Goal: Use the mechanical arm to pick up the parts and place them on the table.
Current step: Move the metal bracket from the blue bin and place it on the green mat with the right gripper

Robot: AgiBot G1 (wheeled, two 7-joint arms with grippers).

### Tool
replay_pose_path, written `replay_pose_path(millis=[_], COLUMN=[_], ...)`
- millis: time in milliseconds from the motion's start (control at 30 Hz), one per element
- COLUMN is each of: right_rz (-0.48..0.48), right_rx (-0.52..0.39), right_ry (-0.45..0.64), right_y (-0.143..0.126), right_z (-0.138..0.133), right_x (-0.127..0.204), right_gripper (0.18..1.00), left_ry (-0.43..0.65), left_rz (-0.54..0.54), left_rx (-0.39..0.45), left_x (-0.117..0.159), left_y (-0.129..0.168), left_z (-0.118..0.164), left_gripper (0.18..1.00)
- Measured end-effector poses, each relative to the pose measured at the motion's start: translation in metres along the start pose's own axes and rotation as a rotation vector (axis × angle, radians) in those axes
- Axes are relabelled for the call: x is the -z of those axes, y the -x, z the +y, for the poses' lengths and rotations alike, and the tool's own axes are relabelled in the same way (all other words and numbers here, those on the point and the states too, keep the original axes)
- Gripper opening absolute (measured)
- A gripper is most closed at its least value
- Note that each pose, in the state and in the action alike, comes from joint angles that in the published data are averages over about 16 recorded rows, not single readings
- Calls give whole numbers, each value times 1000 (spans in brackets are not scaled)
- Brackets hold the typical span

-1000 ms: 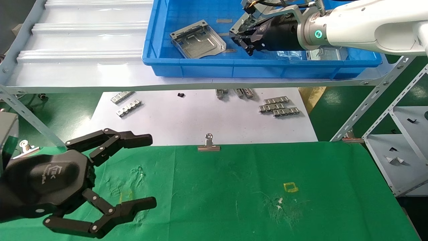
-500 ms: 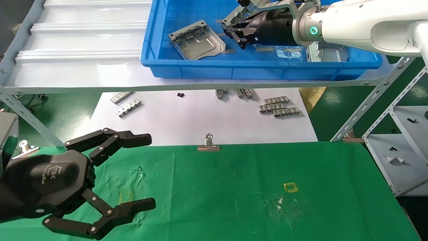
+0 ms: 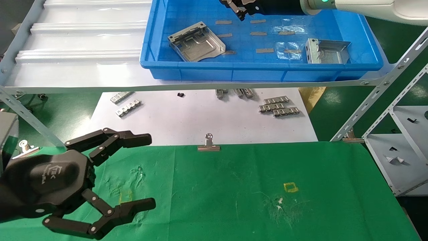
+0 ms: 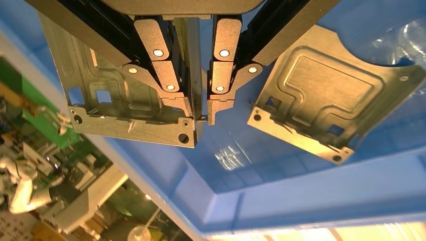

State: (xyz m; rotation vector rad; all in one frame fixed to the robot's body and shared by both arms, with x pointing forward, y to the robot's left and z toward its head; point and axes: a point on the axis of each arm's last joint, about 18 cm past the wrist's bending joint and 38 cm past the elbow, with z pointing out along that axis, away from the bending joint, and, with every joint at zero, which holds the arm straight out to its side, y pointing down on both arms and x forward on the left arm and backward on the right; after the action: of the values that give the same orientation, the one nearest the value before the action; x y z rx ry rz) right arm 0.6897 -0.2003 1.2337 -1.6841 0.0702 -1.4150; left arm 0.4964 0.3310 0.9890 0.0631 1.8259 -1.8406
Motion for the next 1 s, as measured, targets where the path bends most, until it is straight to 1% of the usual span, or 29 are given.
replay_pose_path(millis=[100, 233, 500, 633, 800, 1000], right_rz=[-35, -106, -281, -348, -396, -415], right_rx=[33, 74, 130, 145, 158, 172], right_ry=[-2, 1, -2, -8, -13, -26], right_y=[-2, -3, 3, 6, 8, 9], right_z=[-4, -4, 3, 8, 17, 29], right_x=[11, 30, 80, 104, 126, 144], right_gripper=[231, 231, 230, 230, 229, 229], left_ry=[0, 0, 0, 0, 0, 0], left_rz=[0, 0, 0, 0, 0, 0], left_rx=[0, 0, 0, 0, 0, 0], left_x=[0, 0, 0, 0, 0, 0], left_y=[0, 0, 0, 0, 0, 0], left_z=[0, 0, 0, 0, 0, 0], left_gripper=[1001, 1001, 1001, 1001, 1001, 1001])
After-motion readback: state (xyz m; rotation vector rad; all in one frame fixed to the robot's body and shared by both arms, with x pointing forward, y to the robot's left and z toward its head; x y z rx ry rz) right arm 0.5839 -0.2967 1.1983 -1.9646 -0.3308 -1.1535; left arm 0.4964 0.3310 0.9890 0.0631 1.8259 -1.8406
